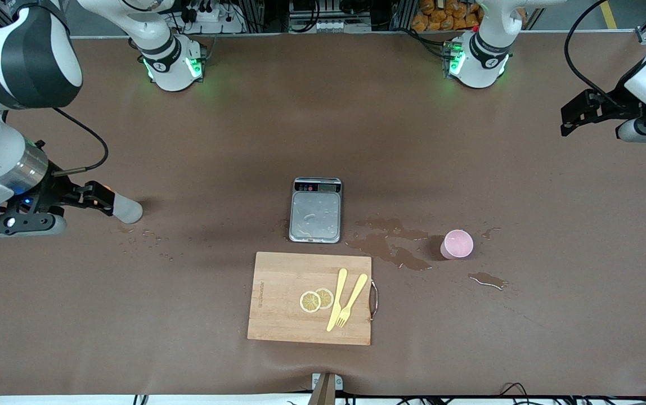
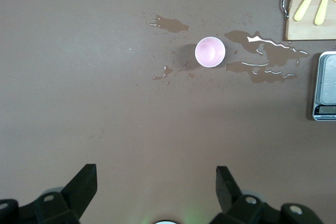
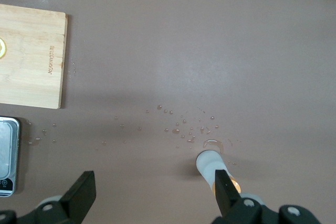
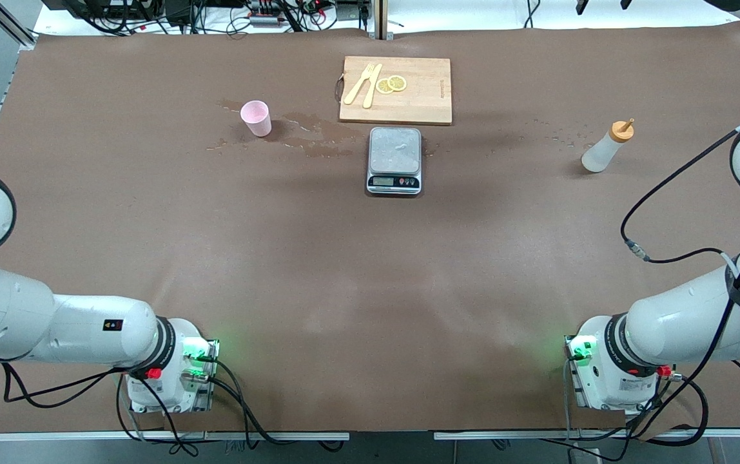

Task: Add sauce to pink cup with both arms

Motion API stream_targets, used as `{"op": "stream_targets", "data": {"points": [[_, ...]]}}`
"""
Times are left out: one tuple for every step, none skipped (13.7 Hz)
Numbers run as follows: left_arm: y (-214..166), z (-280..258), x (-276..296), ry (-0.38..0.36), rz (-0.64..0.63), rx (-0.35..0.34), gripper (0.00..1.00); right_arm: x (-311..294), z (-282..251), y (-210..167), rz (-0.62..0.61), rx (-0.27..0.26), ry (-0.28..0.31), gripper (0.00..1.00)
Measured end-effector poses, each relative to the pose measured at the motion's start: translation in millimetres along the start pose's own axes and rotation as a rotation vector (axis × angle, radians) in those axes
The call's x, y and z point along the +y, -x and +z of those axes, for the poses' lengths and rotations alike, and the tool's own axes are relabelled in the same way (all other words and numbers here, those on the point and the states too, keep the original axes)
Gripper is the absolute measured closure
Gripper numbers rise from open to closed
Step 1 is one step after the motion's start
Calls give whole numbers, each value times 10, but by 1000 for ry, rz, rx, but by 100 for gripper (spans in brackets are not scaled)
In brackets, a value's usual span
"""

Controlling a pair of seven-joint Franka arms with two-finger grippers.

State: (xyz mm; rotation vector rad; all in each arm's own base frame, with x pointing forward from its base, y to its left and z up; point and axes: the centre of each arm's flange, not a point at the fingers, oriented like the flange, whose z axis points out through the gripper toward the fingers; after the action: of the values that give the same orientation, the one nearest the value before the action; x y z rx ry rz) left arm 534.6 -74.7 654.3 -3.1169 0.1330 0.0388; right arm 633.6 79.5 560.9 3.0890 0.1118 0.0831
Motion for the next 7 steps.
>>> {"op": "stream_targets", "data": {"points": [[8, -1, 9, 0, 2, -4, 0, 4, 3, 5, 1, -4, -1, 0], [26, -9, 20, -1, 4, -10, 0, 17, 7, 13, 4, -13, -1, 0], [43, -27, 29, -1, 5, -10, 0, 44, 10, 20, 8, -20, 1, 0], [58, -42, 31, -2, 6, -10, 0, 79, 14, 24, 14, -25, 2, 0], [65, -51, 31, -2, 6, -9, 0, 117, 20, 27, 20, -30, 3, 0], [67, -53, 31, -2, 6, -9, 0, 153, 26, 32, 25, -35, 4, 0], [67, -53, 31, -2, 6, -9, 0, 182, 29, 38, 30, -41, 5, 0]]}}
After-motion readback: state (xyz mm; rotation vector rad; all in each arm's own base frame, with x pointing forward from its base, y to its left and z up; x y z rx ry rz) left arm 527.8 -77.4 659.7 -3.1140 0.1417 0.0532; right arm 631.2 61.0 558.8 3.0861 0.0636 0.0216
